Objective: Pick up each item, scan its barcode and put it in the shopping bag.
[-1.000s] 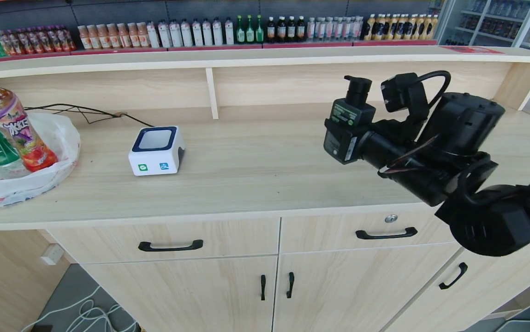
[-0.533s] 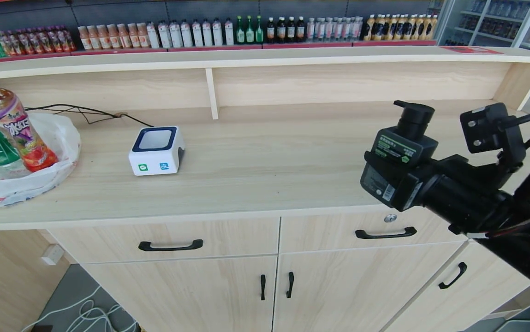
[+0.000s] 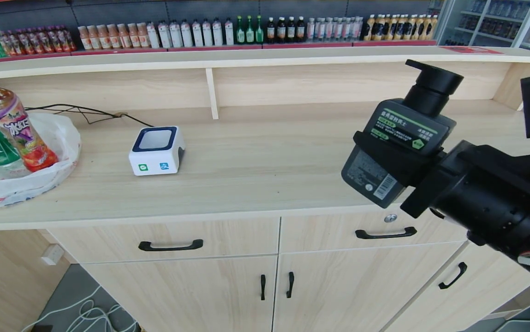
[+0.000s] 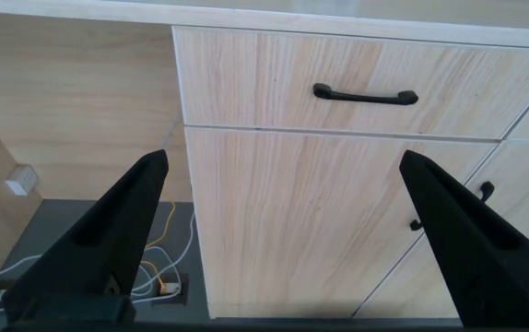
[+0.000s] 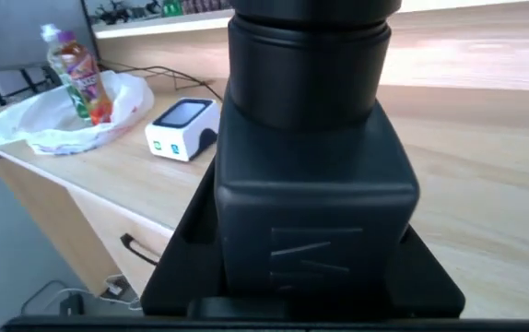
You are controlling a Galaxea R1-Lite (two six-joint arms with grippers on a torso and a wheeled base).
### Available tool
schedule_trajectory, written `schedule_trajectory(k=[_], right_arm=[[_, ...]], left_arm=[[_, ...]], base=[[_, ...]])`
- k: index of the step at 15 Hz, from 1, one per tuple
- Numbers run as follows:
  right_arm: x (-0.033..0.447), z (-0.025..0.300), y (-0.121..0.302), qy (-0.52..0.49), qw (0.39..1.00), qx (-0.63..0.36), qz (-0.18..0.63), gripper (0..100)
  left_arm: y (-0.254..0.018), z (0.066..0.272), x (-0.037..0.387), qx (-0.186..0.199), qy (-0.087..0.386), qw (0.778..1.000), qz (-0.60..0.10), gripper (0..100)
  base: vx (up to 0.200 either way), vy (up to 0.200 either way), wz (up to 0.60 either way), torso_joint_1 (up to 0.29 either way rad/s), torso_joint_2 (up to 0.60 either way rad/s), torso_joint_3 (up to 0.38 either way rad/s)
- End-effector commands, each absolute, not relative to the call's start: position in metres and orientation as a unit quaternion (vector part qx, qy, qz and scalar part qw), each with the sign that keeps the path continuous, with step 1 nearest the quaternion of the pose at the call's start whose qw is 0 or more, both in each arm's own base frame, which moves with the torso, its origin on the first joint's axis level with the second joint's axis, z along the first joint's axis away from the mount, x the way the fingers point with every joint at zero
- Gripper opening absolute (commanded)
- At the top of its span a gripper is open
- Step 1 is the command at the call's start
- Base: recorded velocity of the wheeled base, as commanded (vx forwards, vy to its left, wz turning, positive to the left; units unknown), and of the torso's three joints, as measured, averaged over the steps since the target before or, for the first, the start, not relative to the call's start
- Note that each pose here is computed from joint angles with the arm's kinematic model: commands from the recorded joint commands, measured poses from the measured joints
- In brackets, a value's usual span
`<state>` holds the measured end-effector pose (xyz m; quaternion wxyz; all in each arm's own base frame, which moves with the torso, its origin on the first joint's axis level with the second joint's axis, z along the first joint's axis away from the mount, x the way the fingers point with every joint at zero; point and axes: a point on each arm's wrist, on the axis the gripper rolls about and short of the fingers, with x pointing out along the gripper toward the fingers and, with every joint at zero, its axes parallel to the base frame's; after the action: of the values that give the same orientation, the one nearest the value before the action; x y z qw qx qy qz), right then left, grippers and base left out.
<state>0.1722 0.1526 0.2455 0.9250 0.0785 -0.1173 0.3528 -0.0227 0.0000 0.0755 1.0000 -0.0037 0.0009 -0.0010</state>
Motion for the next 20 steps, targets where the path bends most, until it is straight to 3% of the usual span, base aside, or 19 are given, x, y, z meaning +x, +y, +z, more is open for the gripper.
schedule_trajectory(k=[1, 6, 11, 20], right_arm=[[0.159, 0.254, 0.164, -0.127, 0.904, 0.096, 0.398, 0], [0.132, 0.26, 0.2, -0.08, 0.847, 0.191, 0.489, 0], [0.122, 0.277, 0.206, -0.077, 0.781, 0.254, 0.566, 0], [0.119, 0.28, 0.216, -0.018, 0.7, 0.34, 0.628, 0]], left_arm=[[0.0, 0.076, -0.023, -0.004, 0.001, 1.0, -0.001, 100], [0.0, 0.076, -0.023, -0.004, 0.001, 1.0, -0.001, 100], [0.0, 0.076, -0.023, -0.004, 0.001, 1.0, -0.001, 100], [0.0, 0.076, -0.023, -0.004, 0.001, 1.0, -0.001, 100]], base=[[0.0, 0.0, 0.0, 0.0, 0.0, 0.0], [0.0, 0.0, 0.0, 0.0, 0.0, 0.0], [0.0, 0.0, 0.0, 0.0, 0.0, 0.0], [0.0, 0.0, 0.0, 0.0, 0.0, 0.0]])
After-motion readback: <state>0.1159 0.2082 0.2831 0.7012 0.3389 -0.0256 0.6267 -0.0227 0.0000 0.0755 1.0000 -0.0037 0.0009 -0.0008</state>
